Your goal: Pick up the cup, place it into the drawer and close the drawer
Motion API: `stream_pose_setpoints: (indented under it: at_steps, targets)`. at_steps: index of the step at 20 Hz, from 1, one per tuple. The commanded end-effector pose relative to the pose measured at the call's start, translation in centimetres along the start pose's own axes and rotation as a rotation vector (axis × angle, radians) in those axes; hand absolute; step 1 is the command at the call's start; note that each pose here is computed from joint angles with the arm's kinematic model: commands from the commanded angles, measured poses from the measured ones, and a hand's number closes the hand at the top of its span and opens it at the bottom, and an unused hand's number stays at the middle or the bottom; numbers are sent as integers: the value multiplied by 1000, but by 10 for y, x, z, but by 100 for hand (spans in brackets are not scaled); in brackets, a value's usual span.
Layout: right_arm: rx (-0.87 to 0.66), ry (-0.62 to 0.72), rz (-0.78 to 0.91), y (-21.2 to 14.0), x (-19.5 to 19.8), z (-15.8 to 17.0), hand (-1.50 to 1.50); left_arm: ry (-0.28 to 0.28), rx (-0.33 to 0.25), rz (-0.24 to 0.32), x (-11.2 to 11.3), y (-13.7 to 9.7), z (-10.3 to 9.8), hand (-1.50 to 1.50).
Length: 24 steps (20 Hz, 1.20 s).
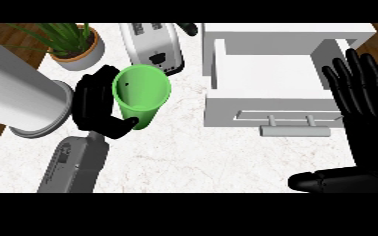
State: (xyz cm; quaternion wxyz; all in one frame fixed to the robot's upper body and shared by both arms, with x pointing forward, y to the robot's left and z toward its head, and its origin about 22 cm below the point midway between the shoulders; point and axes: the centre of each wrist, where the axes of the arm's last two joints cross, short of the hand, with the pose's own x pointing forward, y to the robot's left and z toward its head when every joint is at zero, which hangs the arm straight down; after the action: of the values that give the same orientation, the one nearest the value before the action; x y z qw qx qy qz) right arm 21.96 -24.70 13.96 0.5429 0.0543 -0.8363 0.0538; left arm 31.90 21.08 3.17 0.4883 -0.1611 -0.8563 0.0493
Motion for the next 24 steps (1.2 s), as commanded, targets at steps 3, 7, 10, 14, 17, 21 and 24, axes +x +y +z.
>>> stream_pose_setpoints:
  at_steps: [3, 7, 10, 14, 17, 21, 24]
  targets:
    - [-16, -15, 0, 0, 0, 9, -150, -41, -21, -33, 44, -43, -54, 150]
    - [-3, -18, -1, -18, 2, -14, -150, -8, -57, -18, 48, -86, -79, 150]
    - [22, -13, 2, 0, -2, 4, -150, -3, -53, -51, 52, -103, -99, 150]
    - [-1, -4, -3, 11, 7, -6, -150, -17, -64, -97, 50, -112, -123, 150]
    - [-4, -14, 3, -2, 8, 4, -150, -6, -81, -102, 60, -119, -127, 150]
    - [-3, -7, 1, -6, 5, -5, -150, 32, -99, -139, 33, -129, -133, 150]
    - [13, -15, 2, -1, -3, -1, -150, 70, -101, -166, 19, -147, -151, 150]
